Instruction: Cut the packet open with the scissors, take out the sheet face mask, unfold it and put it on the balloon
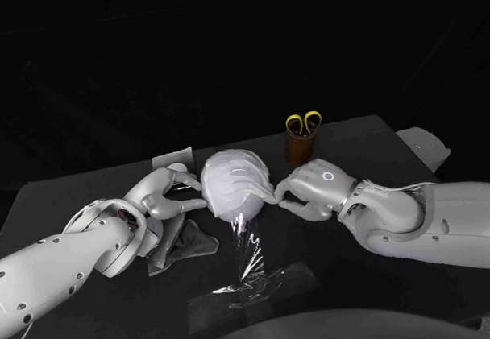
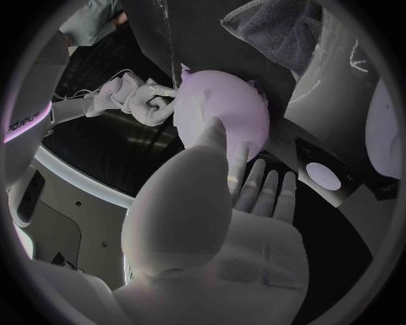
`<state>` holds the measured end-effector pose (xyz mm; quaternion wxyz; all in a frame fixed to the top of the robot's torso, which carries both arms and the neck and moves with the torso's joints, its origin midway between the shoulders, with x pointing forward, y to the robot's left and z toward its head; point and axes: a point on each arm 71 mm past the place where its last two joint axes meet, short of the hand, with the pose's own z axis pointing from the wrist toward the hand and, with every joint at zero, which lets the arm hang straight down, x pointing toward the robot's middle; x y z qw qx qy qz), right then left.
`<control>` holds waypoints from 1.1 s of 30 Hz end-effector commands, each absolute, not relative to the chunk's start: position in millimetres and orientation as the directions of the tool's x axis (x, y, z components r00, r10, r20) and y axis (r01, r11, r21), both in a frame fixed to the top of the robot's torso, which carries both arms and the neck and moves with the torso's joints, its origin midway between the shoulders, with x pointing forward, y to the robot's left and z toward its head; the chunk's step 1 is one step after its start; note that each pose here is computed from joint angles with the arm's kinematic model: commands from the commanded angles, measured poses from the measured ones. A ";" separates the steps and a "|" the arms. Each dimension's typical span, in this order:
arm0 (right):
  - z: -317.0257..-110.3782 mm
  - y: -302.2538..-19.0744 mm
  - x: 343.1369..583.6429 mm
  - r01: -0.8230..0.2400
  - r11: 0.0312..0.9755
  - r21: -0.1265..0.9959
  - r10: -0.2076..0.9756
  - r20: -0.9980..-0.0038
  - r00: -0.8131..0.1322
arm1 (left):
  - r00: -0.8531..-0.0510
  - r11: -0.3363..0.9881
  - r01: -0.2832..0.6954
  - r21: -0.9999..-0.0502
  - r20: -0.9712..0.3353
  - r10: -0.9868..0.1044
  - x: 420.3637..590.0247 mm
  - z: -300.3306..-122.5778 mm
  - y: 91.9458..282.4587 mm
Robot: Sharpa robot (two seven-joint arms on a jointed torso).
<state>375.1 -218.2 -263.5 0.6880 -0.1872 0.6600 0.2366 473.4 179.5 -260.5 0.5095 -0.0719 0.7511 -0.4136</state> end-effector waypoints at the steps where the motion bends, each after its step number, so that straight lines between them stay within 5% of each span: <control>1: -264.7 -214.6 372.3 -0.594 0.804 0.006 0.021 -1.000 0.019 | -0.486 0.645 0.311 -0.698 -0.700 -0.523 472.8 -260.9 177.0; 15: -261.2 -211.9 370.2 -0.581 0.813 0.051 0.079 -0.997 0.023 | -0.480 0.639 0.310 -0.704 -0.696 -0.535 473.0 -260.1 177.3; 33: -283.7 -233.4 381.9 -0.446 0.895 0.016 -0.062 -0.985 -0.160 | -0.493 0.539 0.235 -0.809 -0.577 -0.651 465.3 -251.0 195.4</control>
